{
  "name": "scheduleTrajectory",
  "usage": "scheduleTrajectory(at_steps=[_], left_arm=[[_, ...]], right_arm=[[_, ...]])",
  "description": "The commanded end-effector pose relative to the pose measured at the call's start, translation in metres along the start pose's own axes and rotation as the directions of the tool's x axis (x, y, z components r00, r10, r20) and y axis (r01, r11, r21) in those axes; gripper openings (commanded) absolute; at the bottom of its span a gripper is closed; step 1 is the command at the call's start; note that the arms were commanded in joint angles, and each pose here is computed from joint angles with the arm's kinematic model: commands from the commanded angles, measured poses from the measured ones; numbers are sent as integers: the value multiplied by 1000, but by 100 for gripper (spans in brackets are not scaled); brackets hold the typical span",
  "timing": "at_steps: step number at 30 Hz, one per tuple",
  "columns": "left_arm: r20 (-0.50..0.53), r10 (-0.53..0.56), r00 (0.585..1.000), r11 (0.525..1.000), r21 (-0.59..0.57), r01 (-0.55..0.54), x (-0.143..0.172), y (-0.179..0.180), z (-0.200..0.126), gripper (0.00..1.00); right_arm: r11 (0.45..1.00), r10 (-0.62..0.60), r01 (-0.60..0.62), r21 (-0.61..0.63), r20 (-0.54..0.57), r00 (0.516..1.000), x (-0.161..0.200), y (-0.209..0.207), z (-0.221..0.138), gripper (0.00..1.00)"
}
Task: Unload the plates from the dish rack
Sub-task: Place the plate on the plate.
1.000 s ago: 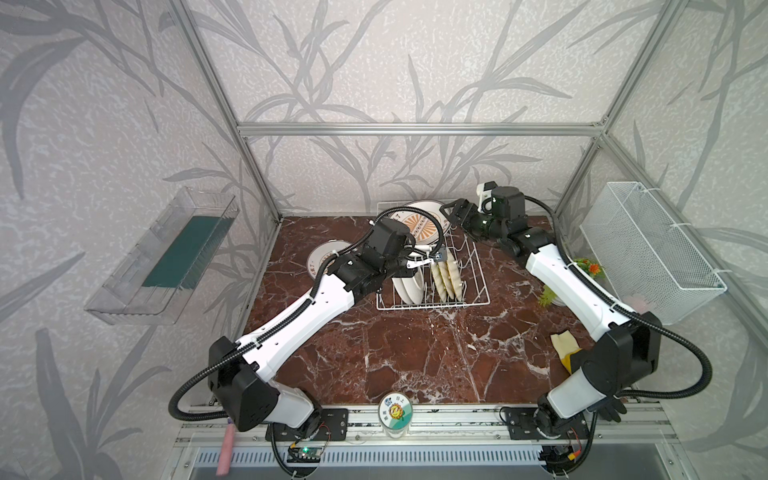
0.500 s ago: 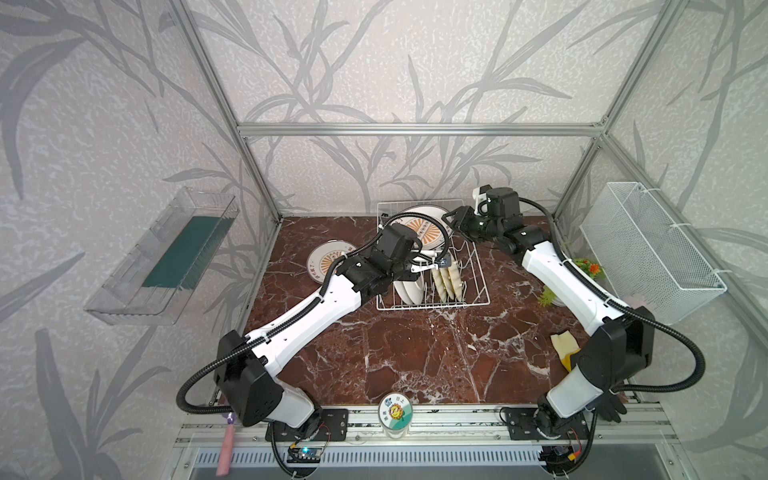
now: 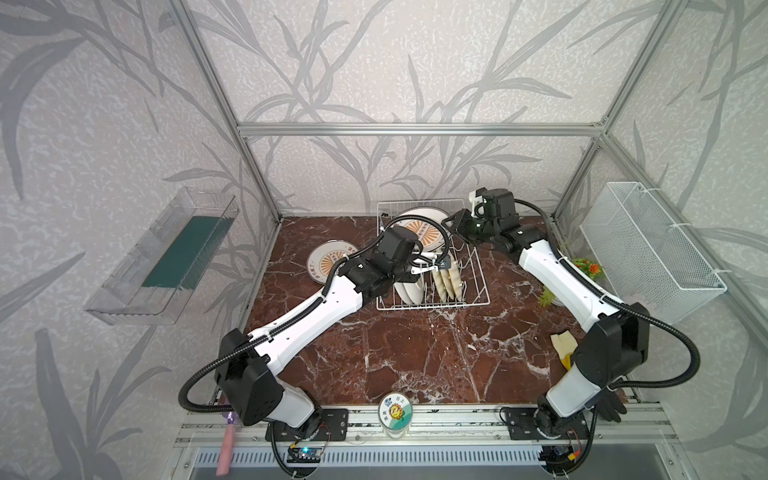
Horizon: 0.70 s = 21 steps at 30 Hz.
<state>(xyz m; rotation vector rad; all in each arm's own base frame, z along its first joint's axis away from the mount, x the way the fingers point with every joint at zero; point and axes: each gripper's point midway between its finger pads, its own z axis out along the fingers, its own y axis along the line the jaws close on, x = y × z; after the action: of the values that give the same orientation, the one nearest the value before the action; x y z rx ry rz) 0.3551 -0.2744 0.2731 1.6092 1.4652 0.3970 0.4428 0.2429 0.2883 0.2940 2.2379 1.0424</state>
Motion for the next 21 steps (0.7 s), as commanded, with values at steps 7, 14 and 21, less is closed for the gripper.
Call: scheduleTrajectory(at_steps=[7, 14, 21], left_arm=[[44, -10, 999, 998, -55, 13, -12, 15, -4, 0], [29, -5, 1000, 999, -52, 7, -9, 12, -1, 0], [5, -31, 1000, 998, -60, 31, -5, 12, 5, 52]], right_arm=[[1000, -7, 7, -14, -31, 1000, 2, 6, 5, 18], [1000, -6, 5, -15, -25, 1000, -1, 8, 3, 5], [1000, 17, -18, -25, -7, 1000, -3, 8, 6, 0]])
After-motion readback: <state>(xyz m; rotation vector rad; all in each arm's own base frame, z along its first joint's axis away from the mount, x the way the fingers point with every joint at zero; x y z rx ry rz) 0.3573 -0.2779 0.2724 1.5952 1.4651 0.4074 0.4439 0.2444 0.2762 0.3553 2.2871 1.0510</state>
